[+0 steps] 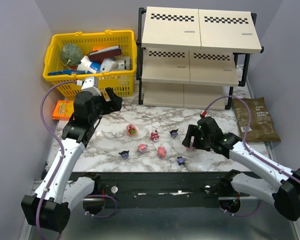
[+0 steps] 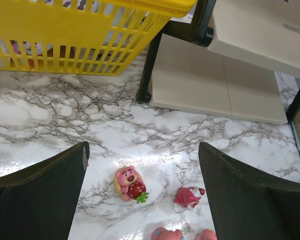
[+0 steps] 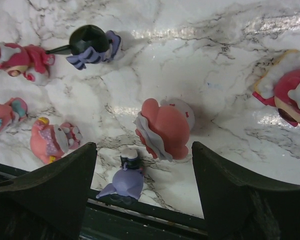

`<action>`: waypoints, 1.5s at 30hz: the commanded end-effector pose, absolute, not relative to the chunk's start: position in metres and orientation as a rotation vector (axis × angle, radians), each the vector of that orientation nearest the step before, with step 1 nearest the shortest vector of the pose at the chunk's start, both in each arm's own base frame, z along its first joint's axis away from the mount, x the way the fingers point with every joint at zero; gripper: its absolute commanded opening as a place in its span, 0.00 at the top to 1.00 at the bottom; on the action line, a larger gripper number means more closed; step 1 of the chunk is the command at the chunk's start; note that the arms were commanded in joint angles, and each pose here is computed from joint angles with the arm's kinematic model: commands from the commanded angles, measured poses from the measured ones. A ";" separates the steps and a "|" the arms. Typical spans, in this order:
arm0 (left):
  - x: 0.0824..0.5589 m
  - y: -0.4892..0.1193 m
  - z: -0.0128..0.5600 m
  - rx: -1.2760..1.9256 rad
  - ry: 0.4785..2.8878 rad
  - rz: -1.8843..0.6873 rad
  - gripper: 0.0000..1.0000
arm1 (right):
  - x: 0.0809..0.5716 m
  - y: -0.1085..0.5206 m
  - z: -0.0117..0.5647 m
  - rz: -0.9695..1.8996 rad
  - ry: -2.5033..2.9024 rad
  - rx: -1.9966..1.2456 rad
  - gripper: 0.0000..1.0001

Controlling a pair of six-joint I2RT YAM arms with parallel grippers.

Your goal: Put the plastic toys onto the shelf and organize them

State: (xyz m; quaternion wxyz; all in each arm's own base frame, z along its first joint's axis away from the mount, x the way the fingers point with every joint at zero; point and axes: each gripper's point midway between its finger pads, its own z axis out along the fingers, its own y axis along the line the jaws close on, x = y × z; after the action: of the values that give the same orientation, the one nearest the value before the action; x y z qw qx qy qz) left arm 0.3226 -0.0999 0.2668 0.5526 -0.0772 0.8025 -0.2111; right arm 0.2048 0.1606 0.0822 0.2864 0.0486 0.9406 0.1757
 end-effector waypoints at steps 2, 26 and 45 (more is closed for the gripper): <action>0.323 -0.109 0.272 -0.158 1.878 -0.540 0.01 | 0.205 0.160 0.062 0.400 2.537 0.126 0.17; 0.320 -0.109 0.268 -0.146 1.887 -0.543 0.01 | 0.174 0.123 0.042 0.180 2.632 0.401 0.26; 0.317 -0.111 0.266 -0.139 1.893 -0.552 0.01 | 0.186 0.130 0.058 0.264 2.547 0.267 0.22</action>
State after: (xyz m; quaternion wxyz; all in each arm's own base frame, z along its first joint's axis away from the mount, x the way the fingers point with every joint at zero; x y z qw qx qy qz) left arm 0.3203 -0.1056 0.2616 0.5452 -0.0686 0.8059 -0.2205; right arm 0.1775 0.1148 0.0470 0.2471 0.1587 0.9546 0.0505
